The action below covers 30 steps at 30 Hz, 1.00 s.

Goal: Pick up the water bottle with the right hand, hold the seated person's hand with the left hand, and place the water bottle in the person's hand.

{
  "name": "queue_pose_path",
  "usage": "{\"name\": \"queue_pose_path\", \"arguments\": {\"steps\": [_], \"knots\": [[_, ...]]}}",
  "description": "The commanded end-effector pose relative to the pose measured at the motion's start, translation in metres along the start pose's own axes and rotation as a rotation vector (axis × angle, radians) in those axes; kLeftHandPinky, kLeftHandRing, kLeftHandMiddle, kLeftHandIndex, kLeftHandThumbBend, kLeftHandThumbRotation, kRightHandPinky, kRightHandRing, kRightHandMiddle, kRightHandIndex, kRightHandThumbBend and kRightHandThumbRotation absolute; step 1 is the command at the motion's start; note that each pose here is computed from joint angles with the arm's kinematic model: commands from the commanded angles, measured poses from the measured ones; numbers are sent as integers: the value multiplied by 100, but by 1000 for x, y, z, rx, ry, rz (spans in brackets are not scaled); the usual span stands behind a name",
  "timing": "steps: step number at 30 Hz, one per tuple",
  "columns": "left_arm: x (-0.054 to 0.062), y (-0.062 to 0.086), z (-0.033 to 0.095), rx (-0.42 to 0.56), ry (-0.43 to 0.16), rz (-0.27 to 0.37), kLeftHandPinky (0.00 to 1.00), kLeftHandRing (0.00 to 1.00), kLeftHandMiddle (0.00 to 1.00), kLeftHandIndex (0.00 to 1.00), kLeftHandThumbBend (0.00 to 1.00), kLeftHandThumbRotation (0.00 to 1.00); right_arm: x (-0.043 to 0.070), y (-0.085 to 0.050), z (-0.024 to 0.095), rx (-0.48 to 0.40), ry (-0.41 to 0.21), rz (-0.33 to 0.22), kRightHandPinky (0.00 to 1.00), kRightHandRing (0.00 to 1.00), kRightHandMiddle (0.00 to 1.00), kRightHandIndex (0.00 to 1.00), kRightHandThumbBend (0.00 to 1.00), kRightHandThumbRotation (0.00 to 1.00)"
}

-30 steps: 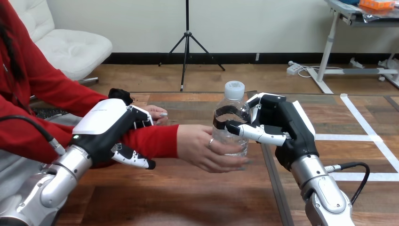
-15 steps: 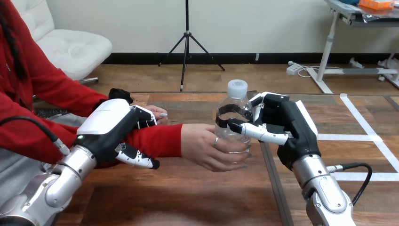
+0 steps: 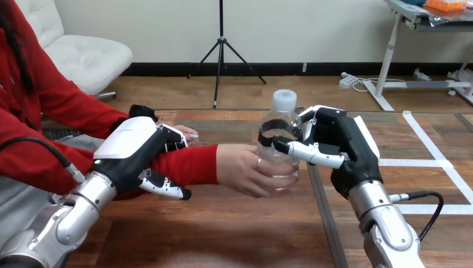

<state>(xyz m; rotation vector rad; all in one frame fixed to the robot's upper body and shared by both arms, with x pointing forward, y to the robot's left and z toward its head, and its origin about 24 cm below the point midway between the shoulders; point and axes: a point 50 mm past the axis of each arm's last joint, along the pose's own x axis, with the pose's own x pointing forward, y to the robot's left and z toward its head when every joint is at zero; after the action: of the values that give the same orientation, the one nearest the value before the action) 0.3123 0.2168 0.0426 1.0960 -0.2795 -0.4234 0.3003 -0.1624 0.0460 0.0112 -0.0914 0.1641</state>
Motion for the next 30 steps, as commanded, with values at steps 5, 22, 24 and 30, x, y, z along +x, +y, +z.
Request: {"name": "queue_pose_path", "arguments": {"steps": [5, 22, 24, 30], "knots": [[19, 0, 19, -19, -90, 1, 26, 32, 39, 39, 87, 0, 17, 7, 38, 14, -157, 26, 1, 4, 8, 8, 49, 0], [22, -1, 25, -26, -116, 13, 26, 32, 40, 39, 87, 0, 17, 10, 37, 20, -158, 32, 1, 5, 8, 8, 51, 0], [22, -1, 25, -23, -114, 13, 26, 32, 40, 40, 87, 0, 17, 11, 37, 21, -157, 31, 1, 5, 8, 8, 51, 0], [22, -2, 25, -29, -116, 15, 27, 33, 41, 40, 87, 1, 17, 11, 35, 18, -155, 30, 1, 5, 9, 8, 51, 0]]}}
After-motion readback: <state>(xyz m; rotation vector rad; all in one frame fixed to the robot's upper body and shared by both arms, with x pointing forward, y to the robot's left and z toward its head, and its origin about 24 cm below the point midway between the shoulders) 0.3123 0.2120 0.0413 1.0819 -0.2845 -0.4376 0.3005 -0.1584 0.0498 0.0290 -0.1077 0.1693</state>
